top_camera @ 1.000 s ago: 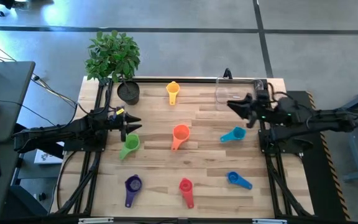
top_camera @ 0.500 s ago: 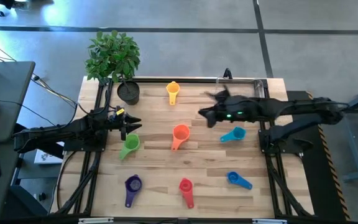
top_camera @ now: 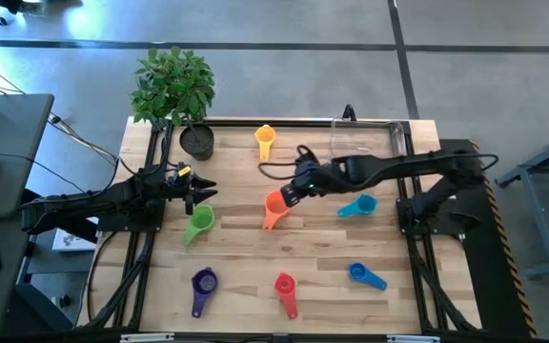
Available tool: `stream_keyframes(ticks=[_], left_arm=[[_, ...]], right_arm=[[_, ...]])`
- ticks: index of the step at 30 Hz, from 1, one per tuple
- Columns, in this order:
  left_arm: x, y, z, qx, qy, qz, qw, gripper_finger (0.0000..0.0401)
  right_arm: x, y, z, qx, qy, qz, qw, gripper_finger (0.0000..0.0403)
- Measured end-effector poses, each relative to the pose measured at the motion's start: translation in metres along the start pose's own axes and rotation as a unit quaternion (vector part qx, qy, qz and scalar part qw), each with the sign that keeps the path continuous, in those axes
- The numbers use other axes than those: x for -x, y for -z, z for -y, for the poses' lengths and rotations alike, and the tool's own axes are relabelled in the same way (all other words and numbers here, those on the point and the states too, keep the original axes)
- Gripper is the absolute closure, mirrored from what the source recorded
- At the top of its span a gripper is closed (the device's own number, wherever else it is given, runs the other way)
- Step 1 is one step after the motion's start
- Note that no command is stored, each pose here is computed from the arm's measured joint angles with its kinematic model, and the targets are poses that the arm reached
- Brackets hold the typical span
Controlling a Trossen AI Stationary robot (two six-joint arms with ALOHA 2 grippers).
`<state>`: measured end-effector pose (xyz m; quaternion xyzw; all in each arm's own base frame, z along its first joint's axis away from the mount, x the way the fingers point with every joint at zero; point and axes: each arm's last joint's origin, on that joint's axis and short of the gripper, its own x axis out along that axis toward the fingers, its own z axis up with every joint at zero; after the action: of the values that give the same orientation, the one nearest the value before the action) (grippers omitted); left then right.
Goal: Nest measuring cups in basket
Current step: Adjust the orange measuring cup
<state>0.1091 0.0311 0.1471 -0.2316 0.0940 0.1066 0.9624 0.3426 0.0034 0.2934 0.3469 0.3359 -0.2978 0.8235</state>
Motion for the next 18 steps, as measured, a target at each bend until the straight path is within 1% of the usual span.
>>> stream_keyframes(ticks=[3, 8, 18], left_arm=[[0.0, 0.0, 0.0, 0.004, 0.0, 0.0, 1.0, 0.0231], [0.0, 0.0, 0.0, 0.038, 0.0, 0.0, 0.999, 0.0231], [0.0, 0.0, 0.0, 0.039, 0.0, 0.0, 0.999, 0.0231]], right_arm=[[-0.017, 0.005, -0.001, -0.014, 0.022, -0.01, 1.0, 0.0327], [-0.038, 0.013, 0.0, -0.016, 0.05, -0.026, 0.998, 0.0327], [-0.062, 0.023, 0.003, -0.003, 0.083, -0.046, 0.995, 0.0327]])
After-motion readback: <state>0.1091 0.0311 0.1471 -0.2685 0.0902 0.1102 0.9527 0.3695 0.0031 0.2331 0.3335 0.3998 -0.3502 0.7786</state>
